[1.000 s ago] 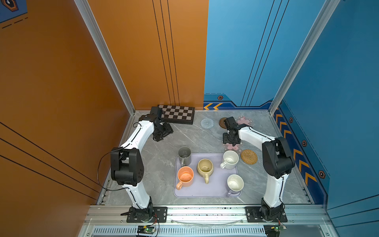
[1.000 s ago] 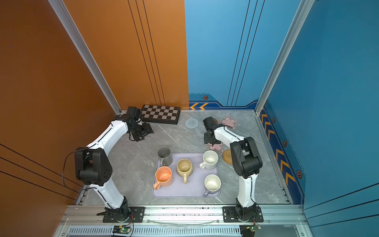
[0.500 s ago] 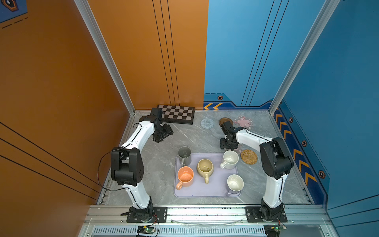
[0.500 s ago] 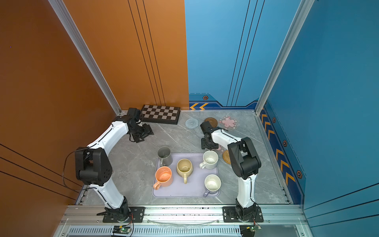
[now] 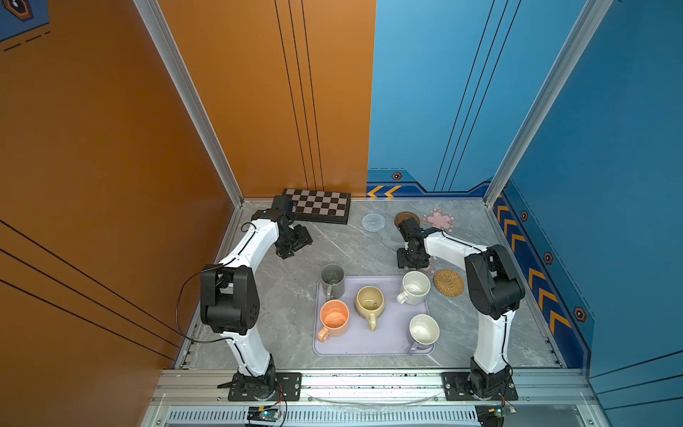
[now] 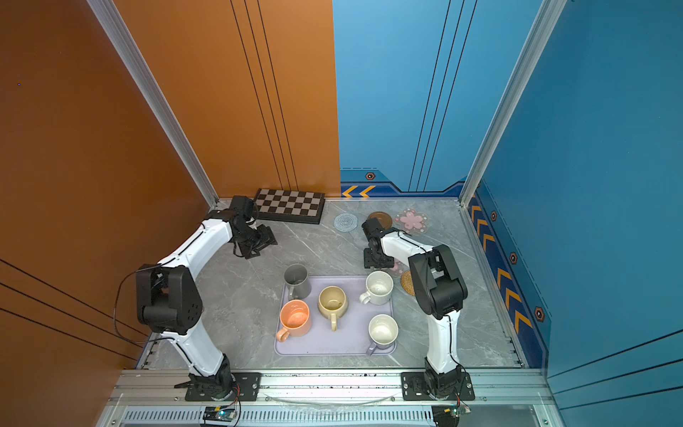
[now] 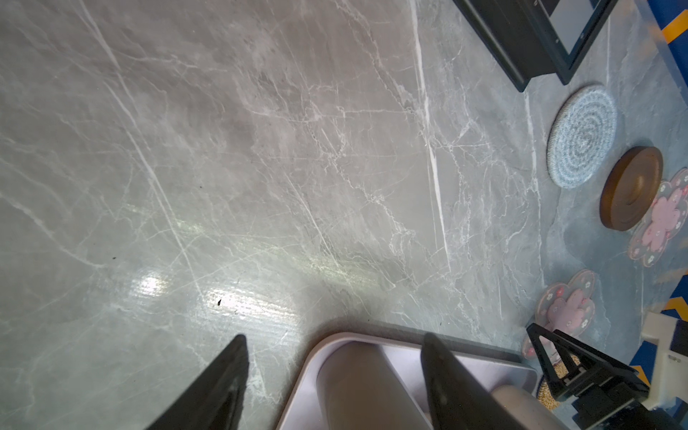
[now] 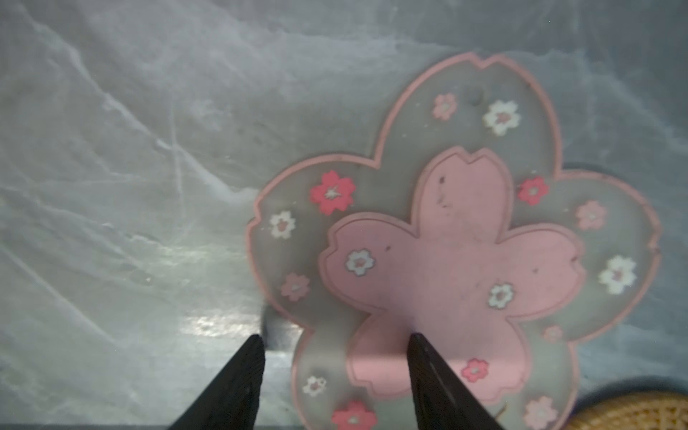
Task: Place cups on coasters
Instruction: Move the coaster to the middle-right of the table, then move the coaster to the top-center of the table.
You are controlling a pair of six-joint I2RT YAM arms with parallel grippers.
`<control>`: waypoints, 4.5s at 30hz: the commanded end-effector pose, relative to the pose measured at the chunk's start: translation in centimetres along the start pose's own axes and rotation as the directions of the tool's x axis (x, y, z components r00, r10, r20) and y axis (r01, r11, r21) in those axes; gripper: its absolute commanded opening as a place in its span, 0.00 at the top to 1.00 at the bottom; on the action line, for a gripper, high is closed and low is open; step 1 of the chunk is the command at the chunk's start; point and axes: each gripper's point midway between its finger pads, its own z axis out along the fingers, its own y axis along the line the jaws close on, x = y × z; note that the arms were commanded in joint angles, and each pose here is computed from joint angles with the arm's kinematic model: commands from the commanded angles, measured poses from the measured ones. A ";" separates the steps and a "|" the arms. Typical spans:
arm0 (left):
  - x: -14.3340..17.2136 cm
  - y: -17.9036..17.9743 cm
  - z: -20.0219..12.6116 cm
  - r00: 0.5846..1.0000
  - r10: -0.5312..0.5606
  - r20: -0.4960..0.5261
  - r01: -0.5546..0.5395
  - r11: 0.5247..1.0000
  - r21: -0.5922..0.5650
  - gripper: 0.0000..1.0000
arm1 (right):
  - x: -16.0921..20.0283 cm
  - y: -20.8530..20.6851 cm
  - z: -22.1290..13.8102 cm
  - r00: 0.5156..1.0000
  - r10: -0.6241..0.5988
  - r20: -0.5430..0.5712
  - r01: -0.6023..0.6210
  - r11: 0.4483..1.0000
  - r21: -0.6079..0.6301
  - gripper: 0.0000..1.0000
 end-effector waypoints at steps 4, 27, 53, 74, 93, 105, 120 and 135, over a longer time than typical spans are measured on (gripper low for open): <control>0.0 0.2 0.6 1.000 0.005 -0.014 -0.005 1.000 -0.017 0.26 | 1.4 -4.3 1.6 0.996 -0.024 -0.085 0.034 0.992 0.123 0.37; 0.2 -1.4 1.3 1.000 0.007 -0.021 -0.007 1.000 -0.015 0.26 | 0.4 -11.3 2.9 0.989 0.083 -0.126 -0.063 0.986 0.154 0.38; 0.5 -1.7 0.6 1.000 0.012 -0.005 -0.013 1.000 -0.010 0.26 | 0.8 -14.5 1.6 0.986 0.142 -0.090 -0.128 0.981 0.145 0.38; 0.9 -3.3 0.0 0.998 0.065 -0.006 -0.065 0.997 0.028 0.26 | -1.9 -12.5 -6.1 0.978 0.174 0.113 -0.177 0.984 0.018 0.34; 1.4 -4.5 -0.6 0.996 0.085 -0.014 -0.084 0.994 0.068 0.26 | 8.8 -14.7 -5.5 0.957 0.288 0.039 -0.291 0.946 0.142 0.56; 2.1 -4.0 -0.4 0.995 0.092 -0.022 -0.091 0.994 0.055 0.27 | 10.3 -14.5 -2.7 0.956 0.294 -0.026 -0.286 0.944 0.164 0.59; 1.8 -2.8 -1.4 0.998 0.067 -0.014 -0.066 0.996 0.066 0.27 | 11.8 -11.7 -2.4 0.963 0.227 -0.145 -0.206 0.967 0.149 0.61; 1.8 -1.9 -2.7 0.998 0.056 0.008 -0.056 0.996 0.074 0.27 | 9.4 -5.2 -1.3 0.980 0.115 -0.162 -0.106 0.992 0.064 0.67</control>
